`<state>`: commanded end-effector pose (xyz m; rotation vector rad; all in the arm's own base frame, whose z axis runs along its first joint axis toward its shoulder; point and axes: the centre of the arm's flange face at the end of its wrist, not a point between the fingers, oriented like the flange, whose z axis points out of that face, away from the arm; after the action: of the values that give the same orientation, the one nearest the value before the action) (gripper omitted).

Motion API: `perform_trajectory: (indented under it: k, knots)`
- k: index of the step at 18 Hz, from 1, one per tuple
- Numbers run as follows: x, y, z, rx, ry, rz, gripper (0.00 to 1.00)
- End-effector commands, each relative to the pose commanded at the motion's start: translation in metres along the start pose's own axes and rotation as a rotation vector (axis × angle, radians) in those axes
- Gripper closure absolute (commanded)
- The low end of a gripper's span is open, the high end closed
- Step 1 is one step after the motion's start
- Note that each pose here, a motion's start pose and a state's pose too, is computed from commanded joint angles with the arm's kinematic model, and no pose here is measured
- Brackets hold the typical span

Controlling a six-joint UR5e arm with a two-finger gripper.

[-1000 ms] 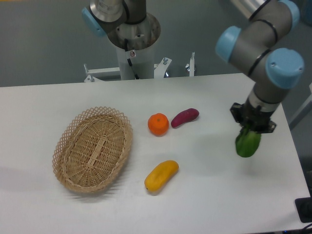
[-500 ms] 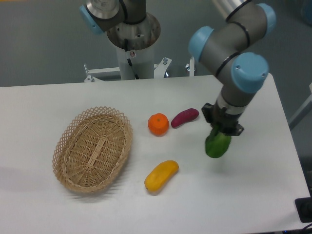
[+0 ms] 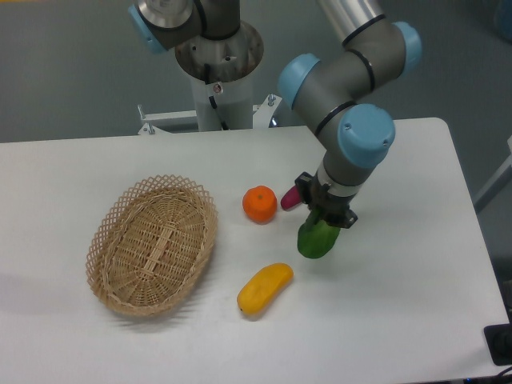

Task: Place the green vegetable on the table
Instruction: 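Carry the held bok choy toward the orange and yellow fruit, then lower the bok choy onto the table beside the yellow fruit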

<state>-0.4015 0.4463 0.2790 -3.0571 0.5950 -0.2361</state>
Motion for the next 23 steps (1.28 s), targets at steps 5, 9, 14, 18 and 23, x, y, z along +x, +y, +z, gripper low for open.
perform_trajectory:
  k: [5, 9, 14, 18, 23]
  knots:
    - [0.018, -0.011, 0.024, 0.001, -0.022, 0.031, 0.89]
    - [0.028, -0.018, 0.032, 0.002, -0.029, 0.047, 0.88]
    - [0.035, -0.032, 0.035, -0.002, -0.026, 0.072, 0.80]
    - [0.039, -0.039, 0.038, -0.006, -0.021, 0.086, 0.74]
    - [0.032, -0.043, 0.034, 0.003, -0.064, 0.091, 0.23]
